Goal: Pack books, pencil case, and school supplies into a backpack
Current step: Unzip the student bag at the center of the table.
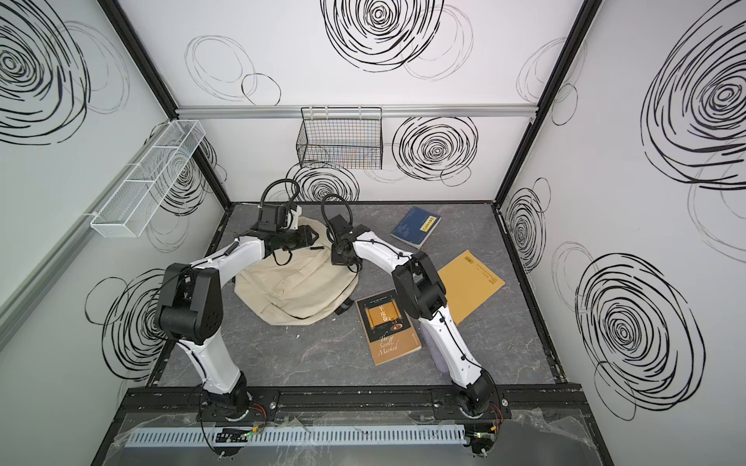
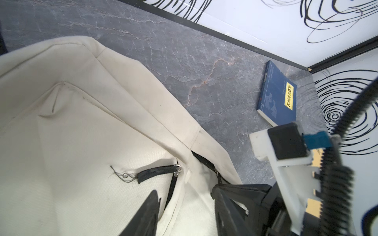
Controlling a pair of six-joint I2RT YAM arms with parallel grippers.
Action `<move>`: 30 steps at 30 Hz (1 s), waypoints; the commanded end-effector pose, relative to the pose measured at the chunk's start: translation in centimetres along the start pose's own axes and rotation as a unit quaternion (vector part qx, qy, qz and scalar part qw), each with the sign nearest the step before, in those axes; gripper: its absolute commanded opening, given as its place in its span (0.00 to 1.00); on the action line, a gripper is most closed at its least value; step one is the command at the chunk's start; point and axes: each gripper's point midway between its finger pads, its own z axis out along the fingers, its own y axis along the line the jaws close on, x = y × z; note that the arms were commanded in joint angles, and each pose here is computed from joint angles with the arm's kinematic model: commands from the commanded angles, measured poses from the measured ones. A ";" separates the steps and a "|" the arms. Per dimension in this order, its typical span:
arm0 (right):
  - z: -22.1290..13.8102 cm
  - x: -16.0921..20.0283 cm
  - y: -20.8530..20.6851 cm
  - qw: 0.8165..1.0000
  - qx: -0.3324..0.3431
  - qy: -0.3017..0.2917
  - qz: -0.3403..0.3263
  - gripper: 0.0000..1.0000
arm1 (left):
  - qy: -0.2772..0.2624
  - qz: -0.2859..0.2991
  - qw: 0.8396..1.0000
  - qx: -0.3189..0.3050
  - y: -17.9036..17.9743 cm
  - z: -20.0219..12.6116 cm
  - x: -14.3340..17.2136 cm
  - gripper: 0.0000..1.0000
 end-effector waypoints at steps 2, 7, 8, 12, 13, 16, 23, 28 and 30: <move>-4.6 -0.7 1.7 0.998 -0.068 -0.009 -0.003 0.00 | 0.007 0.023 1.000 0.013 -1.4 0.7 0.0 0.49; -6.4 -0.9 1.7 0.992 -0.126 -0.011 0.004 0.00 | 0.019 0.055 0.998 0.013 -2.4 1.6 0.3 0.53; -6.6 -0.8 1.7 0.991 -0.134 -0.010 0.000 0.00 | 0.019 0.062 0.998 0.011 -2.5 1.6 0.2 0.54; -8.1 -0.5 2.0 0.984 -0.179 -0.011 -0.015 0.00 | 0.024 0.115 0.991 0.067 -4.8 1.5 0.5 0.62; -8.4 -0.4 1.8 0.982 -0.190 -0.011 -0.014 0.00 | 0.027 0.138 0.986 0.087 -5.7 1.4 0.8 0.63; -9.1 -0.5 0.7 0.977 -0.215 -0.015 -0.002 0.00 | 0.032 0.252 0.961 0.109 -6.6 0.7 2.0 0.67; -9.7 -0.3 -0.5 0.971 -0.240 -0.002 -0.011 0.00 | -0.039 0.534 0.838 0.107 -7.1 -1.4 1.1 0.73; -10.0 0.0 -1.6 0.970 -0.244 0.002 -0.018 0.00 | -0.051 0.652 0.739 0.161 -10.1 -1.0 2.4 0.77; -10.2 0.1 -1.9 0.969 -0.246 0.004 -0.023 0.00 | -0.030 0.684 0.707 0.176 -10.7 0.0 3.7 0.76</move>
